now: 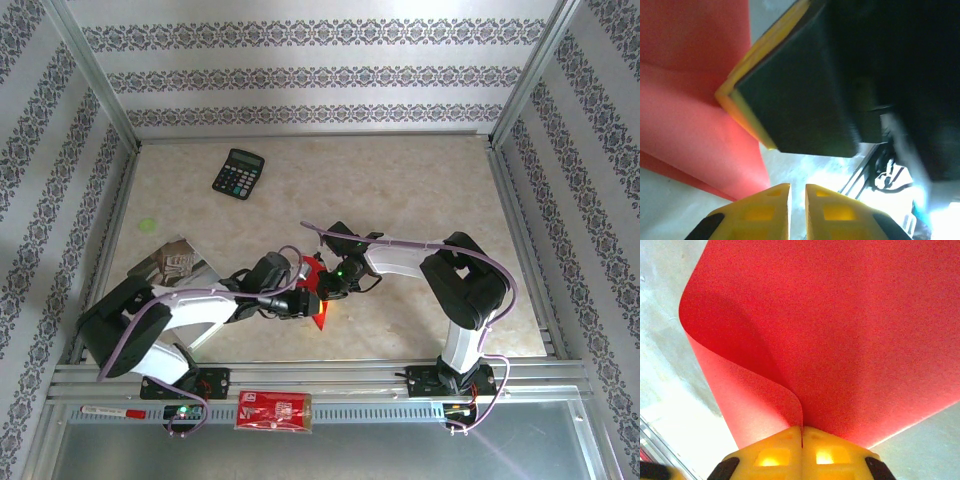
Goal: Fold a paper plane with a square sheet of paper (pick it up from the middle)
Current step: Third fold the triangle at the center of the table.
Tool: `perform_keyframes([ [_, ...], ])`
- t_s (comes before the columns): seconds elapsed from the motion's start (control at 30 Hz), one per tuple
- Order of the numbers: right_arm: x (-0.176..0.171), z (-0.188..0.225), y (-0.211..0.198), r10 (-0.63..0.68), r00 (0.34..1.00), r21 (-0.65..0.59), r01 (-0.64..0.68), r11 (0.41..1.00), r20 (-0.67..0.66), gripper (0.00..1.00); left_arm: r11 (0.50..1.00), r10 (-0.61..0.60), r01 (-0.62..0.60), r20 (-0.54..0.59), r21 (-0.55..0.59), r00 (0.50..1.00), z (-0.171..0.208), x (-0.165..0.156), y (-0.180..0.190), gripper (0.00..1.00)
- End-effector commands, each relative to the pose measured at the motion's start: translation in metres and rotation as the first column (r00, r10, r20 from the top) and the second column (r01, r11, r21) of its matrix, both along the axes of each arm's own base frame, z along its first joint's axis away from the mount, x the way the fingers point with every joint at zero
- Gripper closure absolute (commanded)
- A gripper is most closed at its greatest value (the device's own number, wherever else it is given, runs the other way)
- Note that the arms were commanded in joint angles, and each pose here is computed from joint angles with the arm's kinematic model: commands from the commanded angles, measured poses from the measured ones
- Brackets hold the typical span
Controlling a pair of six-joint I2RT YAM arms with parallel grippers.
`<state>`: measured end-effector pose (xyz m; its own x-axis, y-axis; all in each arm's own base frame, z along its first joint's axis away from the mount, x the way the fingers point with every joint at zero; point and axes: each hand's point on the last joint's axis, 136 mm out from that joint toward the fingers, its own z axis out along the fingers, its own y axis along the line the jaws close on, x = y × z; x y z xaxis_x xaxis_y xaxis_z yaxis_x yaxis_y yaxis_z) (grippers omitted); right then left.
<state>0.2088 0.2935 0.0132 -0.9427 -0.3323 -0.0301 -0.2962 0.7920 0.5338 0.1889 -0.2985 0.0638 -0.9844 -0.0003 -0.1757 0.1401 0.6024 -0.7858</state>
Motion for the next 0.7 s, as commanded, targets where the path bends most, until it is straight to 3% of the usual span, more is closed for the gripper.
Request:
perform_keyframes([
  [0.0,-0.017,-0.029,-0.016,0.028,0.999,-0.107,-0.033,0.994,-0.043,1.00,0.998,0.051,-0.051,0.012,0.021,0.999,0.005,0.007,0.014,0.87],
  [0.2,-0.016,-0.029,-0.016,0.026,0.999,-0.106,-0.030,0.994,-0.041,1.00,0.992,0.114,-0.113,0.001,0.060,0.994,-0.002,0.019,0.028,0.98],
  [0.67,-0.016,-0.030,-0.017,0.016,0.999,-0.111,-0.021,0.994,-0.042,1.00,0.996,0.088,-0.088,-0.038,-0.004,0.995,-0.011,0.030,0.009,0.99],
])
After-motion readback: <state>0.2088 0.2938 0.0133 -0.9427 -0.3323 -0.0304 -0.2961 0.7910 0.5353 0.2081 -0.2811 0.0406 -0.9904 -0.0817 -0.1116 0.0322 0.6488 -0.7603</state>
